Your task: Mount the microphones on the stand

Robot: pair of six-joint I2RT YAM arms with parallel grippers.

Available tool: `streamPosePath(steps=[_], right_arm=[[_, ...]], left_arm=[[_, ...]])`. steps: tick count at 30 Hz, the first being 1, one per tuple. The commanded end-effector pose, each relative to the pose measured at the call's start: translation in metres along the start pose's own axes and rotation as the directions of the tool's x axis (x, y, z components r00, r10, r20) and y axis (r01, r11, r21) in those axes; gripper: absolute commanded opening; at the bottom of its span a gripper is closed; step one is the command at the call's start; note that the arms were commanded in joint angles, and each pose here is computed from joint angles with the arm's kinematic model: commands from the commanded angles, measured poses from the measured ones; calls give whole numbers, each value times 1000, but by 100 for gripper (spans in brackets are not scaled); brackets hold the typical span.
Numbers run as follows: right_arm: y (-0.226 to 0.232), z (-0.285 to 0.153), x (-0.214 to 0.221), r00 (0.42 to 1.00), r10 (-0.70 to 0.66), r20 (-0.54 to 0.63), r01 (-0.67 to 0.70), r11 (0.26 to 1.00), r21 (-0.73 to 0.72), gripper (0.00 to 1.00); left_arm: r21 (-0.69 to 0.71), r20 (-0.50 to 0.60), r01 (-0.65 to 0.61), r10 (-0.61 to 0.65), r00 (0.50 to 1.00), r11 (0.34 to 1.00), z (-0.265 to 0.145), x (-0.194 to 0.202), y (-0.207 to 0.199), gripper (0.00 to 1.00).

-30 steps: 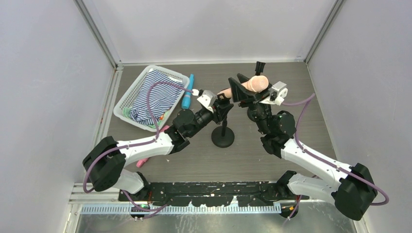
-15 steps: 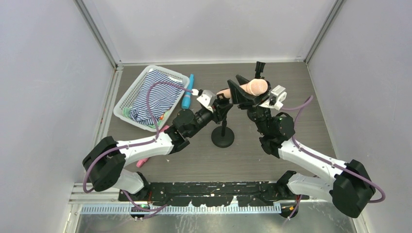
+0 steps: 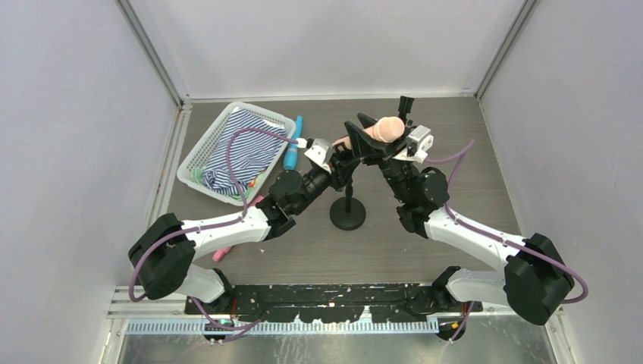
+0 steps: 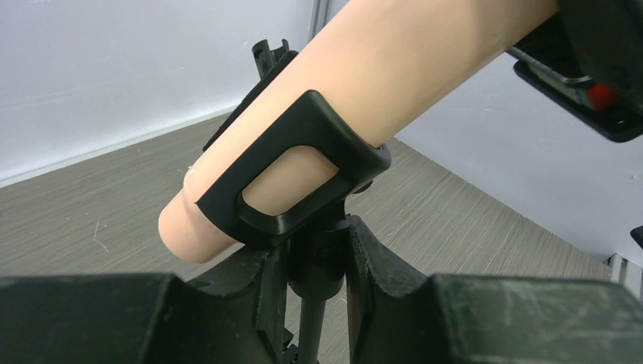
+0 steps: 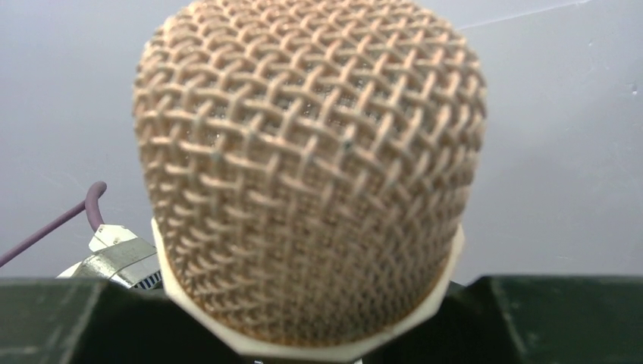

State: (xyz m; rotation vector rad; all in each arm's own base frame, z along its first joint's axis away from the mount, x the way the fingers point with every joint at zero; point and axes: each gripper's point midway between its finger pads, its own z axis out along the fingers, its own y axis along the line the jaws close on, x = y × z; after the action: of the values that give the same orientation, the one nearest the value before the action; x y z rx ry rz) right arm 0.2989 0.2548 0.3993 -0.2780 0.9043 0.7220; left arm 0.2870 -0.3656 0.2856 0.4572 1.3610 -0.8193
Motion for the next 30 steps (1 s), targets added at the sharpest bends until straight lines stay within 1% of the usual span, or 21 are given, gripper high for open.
streamPosePath(steps=[1, 13, 25, 30], right_arm=[[-1, -103, 196, 760, -48, -649, 9, 998, -62, 1], [-1, -106, 230, 730, 9, -684, -36, 999, -26, 1], [-2, -122, 253, 694, 18, -720, -44, 999, -17, 1], [-3, -125, 256, 691, 28, -722, -47, 999, -7, 1]], left_arm=[[193, -50, -26, 37, 998, 981, -6, 8, -50, 0], [205, -50, -34, 45, 998, 978, -5, 9, -54, 0], [204, -46, -35, 46, 998, 978, -5, 6, -54, 0], [195, -49, -31, 42, 998, 980, -7, 8, -52, 0]])
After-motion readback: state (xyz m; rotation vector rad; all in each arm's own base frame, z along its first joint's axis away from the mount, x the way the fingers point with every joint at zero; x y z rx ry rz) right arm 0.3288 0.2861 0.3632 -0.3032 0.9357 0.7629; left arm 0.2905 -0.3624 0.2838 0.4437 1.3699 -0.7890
